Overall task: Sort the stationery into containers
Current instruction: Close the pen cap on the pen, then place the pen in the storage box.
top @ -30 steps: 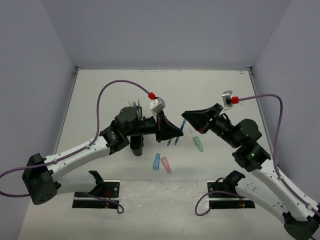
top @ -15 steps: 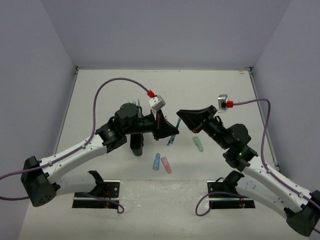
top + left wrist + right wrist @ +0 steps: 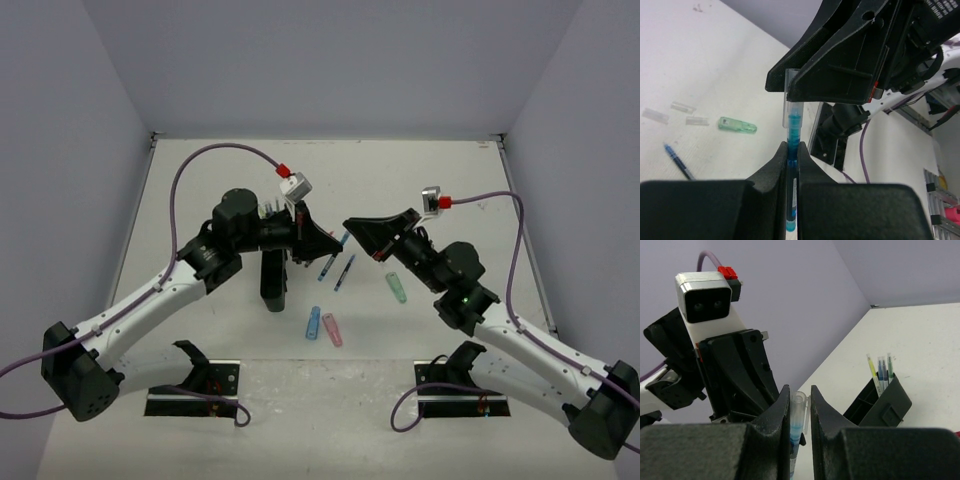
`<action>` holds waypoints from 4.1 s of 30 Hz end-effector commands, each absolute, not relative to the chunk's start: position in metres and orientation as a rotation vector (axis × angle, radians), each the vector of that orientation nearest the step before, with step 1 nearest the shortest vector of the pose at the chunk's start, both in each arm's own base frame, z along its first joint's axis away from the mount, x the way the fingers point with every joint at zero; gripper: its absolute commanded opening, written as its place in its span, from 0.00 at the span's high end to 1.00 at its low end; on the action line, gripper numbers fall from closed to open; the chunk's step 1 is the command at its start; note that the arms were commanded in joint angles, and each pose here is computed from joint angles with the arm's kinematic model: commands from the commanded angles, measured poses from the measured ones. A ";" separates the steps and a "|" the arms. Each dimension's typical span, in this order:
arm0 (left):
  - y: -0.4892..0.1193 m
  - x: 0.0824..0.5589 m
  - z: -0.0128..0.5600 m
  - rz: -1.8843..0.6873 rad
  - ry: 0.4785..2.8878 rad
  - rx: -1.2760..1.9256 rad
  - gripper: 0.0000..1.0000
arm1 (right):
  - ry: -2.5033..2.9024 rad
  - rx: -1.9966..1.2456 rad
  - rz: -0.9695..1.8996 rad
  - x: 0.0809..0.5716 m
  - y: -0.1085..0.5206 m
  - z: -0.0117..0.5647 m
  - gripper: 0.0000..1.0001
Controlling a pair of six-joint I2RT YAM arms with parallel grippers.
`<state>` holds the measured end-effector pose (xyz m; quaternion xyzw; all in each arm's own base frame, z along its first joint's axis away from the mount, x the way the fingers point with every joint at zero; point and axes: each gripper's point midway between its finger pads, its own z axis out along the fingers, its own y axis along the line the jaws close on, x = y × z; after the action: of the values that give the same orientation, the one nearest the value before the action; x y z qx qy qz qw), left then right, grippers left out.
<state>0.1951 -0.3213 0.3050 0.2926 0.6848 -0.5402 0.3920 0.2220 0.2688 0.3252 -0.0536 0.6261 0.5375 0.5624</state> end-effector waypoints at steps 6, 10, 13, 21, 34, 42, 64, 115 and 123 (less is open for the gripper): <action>-0.296 0.164 0.408 -1.431 1.091 0.727 1.00 | 1.841 -0.314 1.260 0.169 0.273 0.290 1.00; -0.297 0.169 0.385 -1.424 1.158 0.706 1.00 | 1.810 -0.276 1.239 0.176 0.271 0.306 1.00; -0.296 0.169 0.367 -1.427 1.192 0.689 1.00 | 1.798 -0.271 1.246 0.179 0.272 0.310 1.00; -0.297 0.169 0.343 -1.435 1.238 0.675 1.00 | 1.764 -0.246 1.251 0.182 0.272 0.323 1.00; -0.307 0.175 0.316 -1.446 1.338 0.684 1.00 | 1.708 -0.151 1.207 0.198 0.258 0.338 1.00; -0.316 0.172 0.298 -1.446 1.387 0.736 0.62 | 1.695 -0.135 1.177 0.204 0.251 0.341 1.00; -0.339 0.173 0.312 -1.398 1.370 0.767 1.00 | 1.802 -0.278 1.235 0.196 0.278 0.302 1.00; -0.124 0.326 0.194 -0.172 1.578 -0.470 1.00 | 1.779 -0.104 0.926 0.208 0.189 0.310 0.01; -0.136 0.325 0.154 -0.208 1.655 -0.441 1.00 | 1.817 -0.118 0.939 0.203 0.191 0.290 0.01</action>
<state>0.3196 -0.1329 0.1475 -0.1555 0.7513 -0.0603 0.6385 0.2068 0.1893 0.2864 -0.0372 0.7661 0.3830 0.5147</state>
